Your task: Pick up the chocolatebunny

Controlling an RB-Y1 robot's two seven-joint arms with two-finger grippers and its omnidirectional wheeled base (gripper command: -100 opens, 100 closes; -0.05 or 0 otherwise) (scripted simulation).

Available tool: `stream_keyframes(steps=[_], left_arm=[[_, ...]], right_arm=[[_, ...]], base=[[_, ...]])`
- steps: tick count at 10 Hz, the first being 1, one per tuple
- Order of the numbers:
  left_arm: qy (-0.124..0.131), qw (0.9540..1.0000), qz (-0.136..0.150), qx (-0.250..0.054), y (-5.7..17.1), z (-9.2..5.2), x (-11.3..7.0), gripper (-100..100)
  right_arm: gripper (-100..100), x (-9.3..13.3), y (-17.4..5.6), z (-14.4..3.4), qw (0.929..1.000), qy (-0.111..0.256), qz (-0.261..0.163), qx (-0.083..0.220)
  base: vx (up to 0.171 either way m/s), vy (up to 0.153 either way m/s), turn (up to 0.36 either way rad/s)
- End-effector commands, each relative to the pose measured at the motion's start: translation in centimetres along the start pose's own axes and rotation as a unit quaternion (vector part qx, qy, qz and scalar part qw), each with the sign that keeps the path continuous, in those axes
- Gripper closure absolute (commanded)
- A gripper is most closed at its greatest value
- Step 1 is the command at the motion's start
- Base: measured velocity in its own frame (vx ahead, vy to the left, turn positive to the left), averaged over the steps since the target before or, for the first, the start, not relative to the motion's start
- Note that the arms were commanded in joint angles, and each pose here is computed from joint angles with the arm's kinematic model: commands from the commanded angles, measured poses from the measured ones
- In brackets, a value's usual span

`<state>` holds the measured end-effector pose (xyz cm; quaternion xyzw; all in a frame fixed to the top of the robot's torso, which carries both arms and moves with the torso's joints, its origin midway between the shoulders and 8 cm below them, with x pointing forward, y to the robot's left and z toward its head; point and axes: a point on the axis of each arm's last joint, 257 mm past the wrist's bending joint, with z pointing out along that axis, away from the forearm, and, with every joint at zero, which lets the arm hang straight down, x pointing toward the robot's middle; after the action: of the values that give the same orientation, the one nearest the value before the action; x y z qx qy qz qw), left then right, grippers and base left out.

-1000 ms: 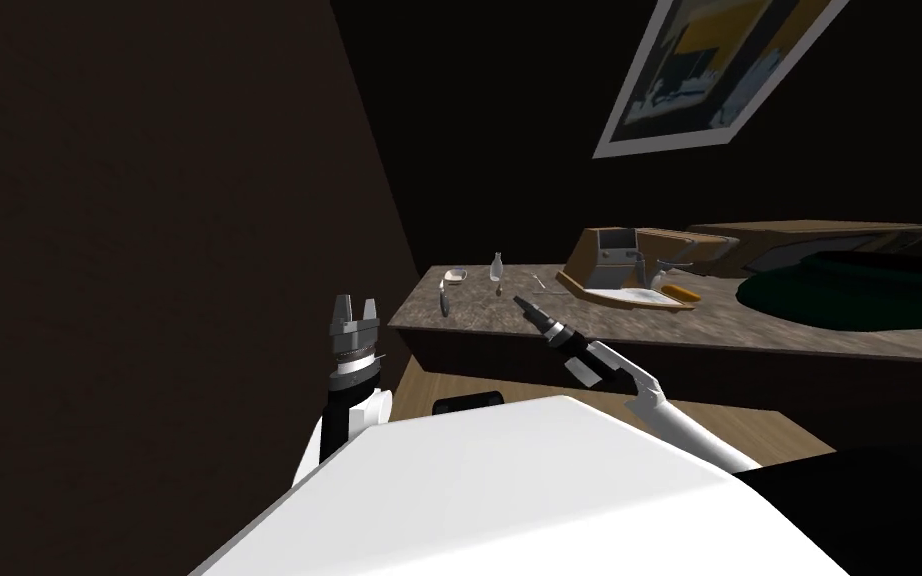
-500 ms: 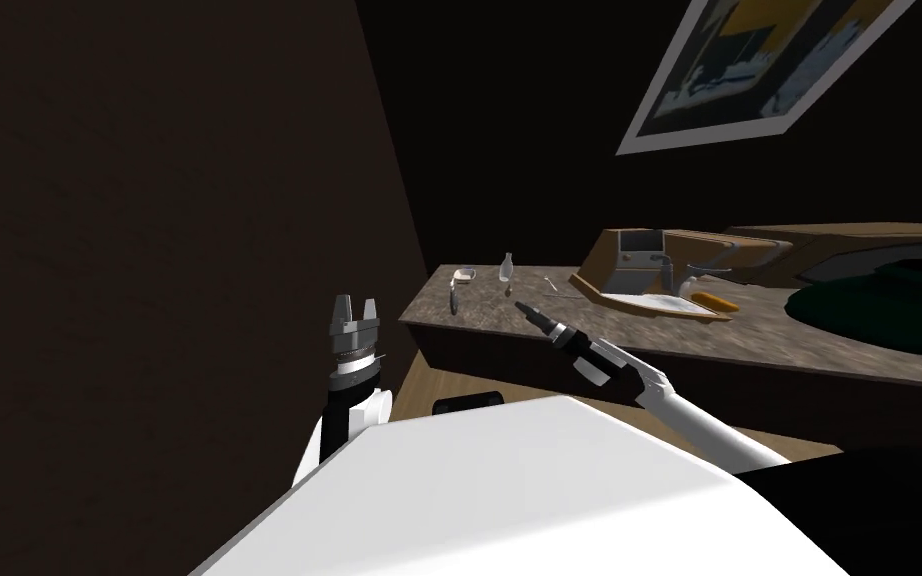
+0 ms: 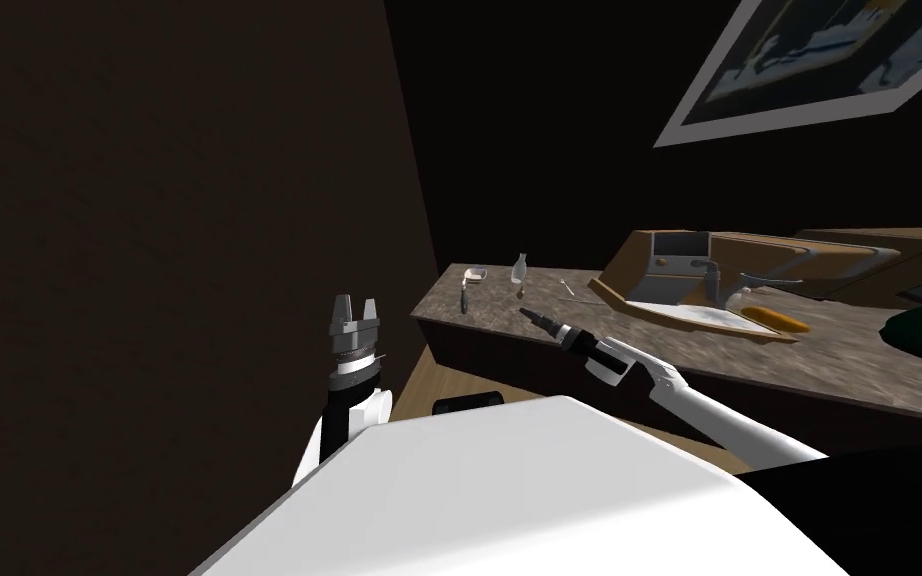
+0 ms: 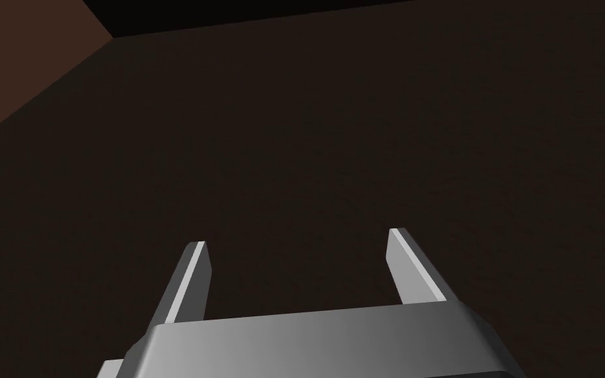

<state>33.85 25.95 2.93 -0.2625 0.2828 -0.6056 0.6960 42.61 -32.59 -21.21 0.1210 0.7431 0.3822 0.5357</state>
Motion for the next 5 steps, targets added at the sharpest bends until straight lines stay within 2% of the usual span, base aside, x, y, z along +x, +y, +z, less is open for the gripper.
stream_keyframes(steps=[1, 2, 3, 4, 5], left_arm=[[0.000, 1.0000, 0.000, 0.000, 0.0, 0.0, 0.0, 0], [0.000, 1.0000, 0.000, 0.000, 0.0, 0.0, 0.0, 0], [0.000, 1.0000, 0.000, 0.000, 0.0, 0.0, 0.0, 0], [0.000, 1.0000, 0.000, 0.000, 0.0, 0.0, 0.0, 0], [0.000, 1.0000, 0.000, 0.000, 0.0, 0.0, 0.0, 0]], right_arm=[[-100, -0.2, -1.7, -0.7, 0.9997, 0.010, -0.009, 0.018], [-100, 0.0, -3.8, -1.5, 0.9986, 0.024, -0.016, 0.045], [-100, -0.3, -4.4, -1.7, 0.9981, 0.026, -0.022, 0.052], [-100, -0.2, -7.0, -2.8, 0.9953, 0.039, -0.029, 0.084], [-100, -0.4, -7.1, -3.0, 0.9948, 0.042, -0.034, 0.086]], base=[[0.005, 0.021, 0.120], [0.011, 0.022, 0.216], [0.009, 0.015, 0.135], [0.008, 0.023, 0.244], [0.009, 0.013, 0.123]])
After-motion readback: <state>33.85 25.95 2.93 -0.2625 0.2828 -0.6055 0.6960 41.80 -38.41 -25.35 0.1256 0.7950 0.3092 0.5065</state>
